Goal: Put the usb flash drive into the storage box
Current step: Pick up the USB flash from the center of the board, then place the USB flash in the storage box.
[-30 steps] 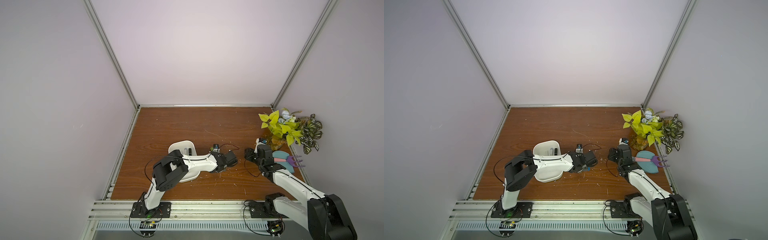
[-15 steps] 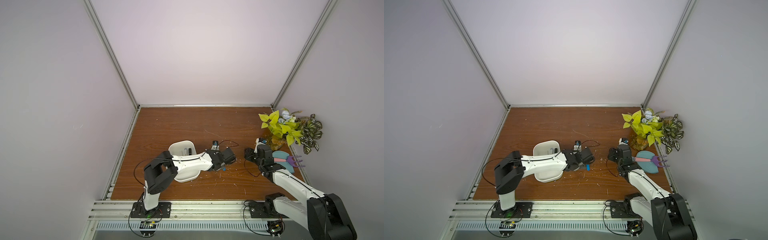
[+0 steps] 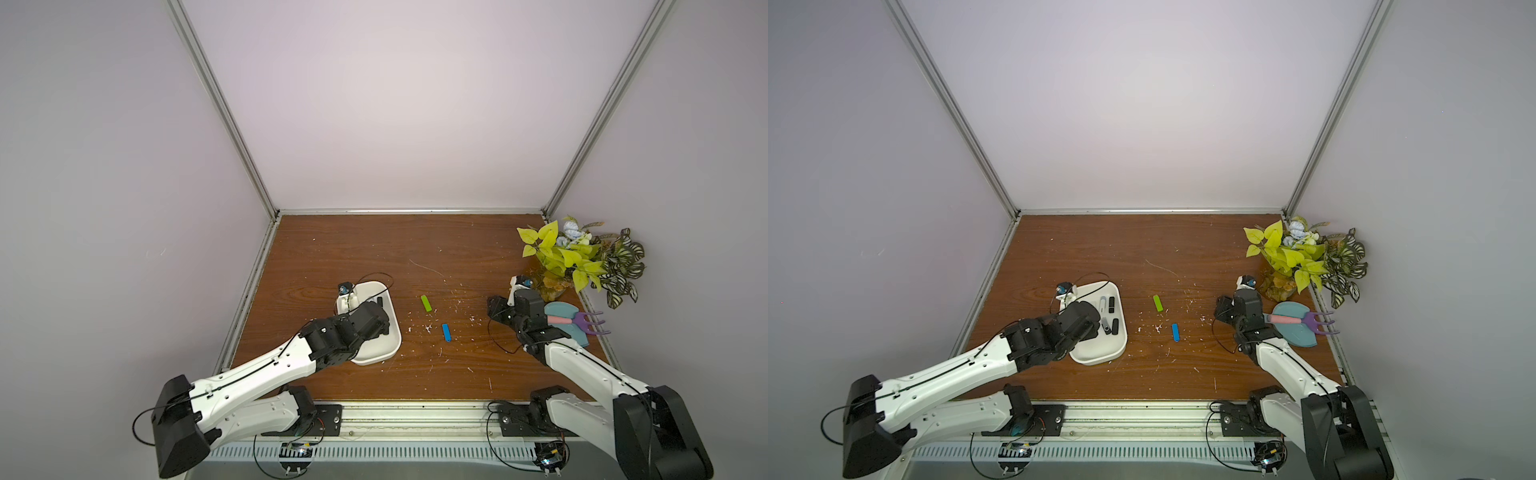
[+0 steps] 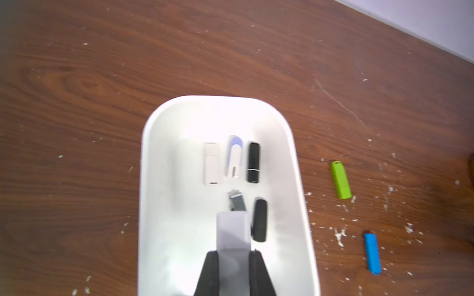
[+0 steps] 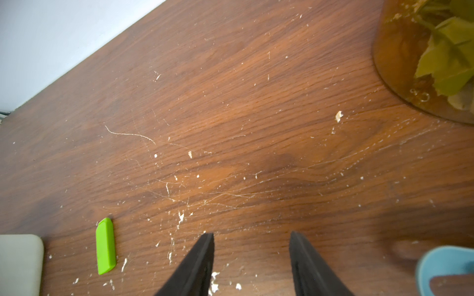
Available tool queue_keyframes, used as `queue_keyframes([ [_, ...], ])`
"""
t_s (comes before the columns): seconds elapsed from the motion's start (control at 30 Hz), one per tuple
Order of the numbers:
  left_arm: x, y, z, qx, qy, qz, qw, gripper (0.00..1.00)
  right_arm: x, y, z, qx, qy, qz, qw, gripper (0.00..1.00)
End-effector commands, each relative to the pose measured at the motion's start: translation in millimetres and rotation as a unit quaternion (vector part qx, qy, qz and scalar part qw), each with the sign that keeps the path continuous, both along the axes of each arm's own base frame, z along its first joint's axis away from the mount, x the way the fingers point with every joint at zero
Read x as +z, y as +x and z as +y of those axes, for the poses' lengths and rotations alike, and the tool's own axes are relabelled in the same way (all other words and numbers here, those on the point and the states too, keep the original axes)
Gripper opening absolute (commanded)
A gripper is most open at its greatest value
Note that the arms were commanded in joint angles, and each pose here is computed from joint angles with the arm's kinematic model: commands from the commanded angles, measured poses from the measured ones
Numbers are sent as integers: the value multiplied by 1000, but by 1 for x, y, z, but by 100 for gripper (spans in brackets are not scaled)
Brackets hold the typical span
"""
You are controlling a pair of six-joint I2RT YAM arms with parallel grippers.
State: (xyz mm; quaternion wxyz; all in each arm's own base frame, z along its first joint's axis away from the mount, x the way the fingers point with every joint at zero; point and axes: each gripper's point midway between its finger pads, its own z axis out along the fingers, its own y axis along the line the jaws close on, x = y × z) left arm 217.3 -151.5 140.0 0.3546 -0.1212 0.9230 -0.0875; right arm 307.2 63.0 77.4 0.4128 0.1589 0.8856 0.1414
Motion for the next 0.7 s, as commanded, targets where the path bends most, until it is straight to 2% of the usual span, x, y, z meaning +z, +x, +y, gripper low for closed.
queue_keyframes([
  [0.0,-23,-5,6,8,22,33,999,0,3,5,4,5,10,-9,1000,53],
  [0.2,-54,0,4,21,78,73,994,0,0,5,3,4,7,-5,1000,53],
  [0.33,-69,8,-6,6,62,88,994,0,-2,6,5,9,8,-1,1000,53],
  [0.67,-109,10,0,2,41,124,991,0,-5,7,8,16,11,2,1000,53],
])
